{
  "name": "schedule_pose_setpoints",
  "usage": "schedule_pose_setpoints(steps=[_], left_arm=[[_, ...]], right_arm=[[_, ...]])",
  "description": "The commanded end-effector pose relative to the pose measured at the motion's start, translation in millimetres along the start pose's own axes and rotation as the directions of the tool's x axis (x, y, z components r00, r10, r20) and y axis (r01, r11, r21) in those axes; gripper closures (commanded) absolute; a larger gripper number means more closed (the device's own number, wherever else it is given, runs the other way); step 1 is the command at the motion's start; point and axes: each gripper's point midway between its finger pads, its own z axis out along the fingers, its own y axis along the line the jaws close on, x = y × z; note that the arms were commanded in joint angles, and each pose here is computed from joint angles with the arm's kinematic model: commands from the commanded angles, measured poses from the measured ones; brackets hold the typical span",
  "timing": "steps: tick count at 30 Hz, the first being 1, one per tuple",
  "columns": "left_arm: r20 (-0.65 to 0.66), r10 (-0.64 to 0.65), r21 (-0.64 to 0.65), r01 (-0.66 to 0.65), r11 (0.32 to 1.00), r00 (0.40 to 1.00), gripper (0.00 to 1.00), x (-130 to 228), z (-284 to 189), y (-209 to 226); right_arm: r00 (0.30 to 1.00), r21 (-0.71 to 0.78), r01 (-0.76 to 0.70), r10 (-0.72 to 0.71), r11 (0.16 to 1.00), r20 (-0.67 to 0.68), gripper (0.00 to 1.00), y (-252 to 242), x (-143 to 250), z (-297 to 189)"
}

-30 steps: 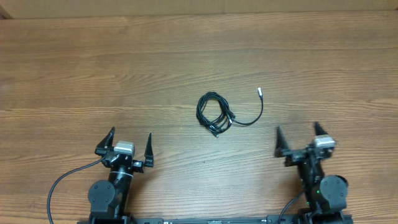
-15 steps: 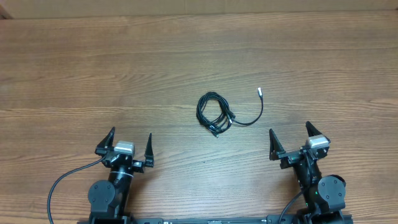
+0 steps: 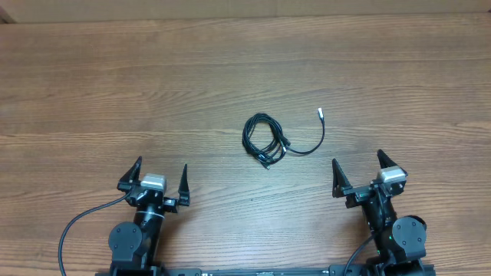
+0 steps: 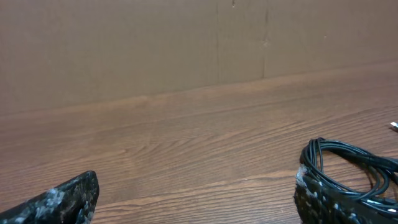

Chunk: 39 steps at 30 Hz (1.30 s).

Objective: Untangle cables

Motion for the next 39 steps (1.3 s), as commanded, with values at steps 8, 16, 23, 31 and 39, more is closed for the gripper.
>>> schedule_pose_setpoints(steps=[8,16,23,31,39], left_arm=[[0.004,0.019,0.020,-0.019,1.000,1.000,0.00,0.4,-0.1,-3.9],[0.004,0.019,0.020,-0.019,1.000,1.000,0.00,0.4,-0.1,-3.9],[0.004,0.019,0.020,-0.019,1.000,1.000,0.00,0.4,-0.1,-3.9],[0.004,0.019,0.020,-0.019,1.000,1.000,0.00,0.3,-0.1,-3.9],[-0.008,0.065,-0.011,-0.065,0.998,0.998,0.00,-14.8,-5.2,2.4]], right_arm=[[1.000,0.001,0.005,-0.005,1.000,0.004,0.00,0.1,1.7,0.2],[1.000,0.001,0.005,-0.005,1.000,0.004,0.00,0.1,1.7,0.2],[1.000,0.001,0.005,-0.005,1.000,0.004,0.00,0.1,1.7,0.2],[1.000,0.001,0.005,-0.005,1.000,0.004,0.00,0.1,1.7,0.2],[1.000,-0.009,0.005,-0.005,1.000,0.011,0.00,1.8,-0.1,0.2]])
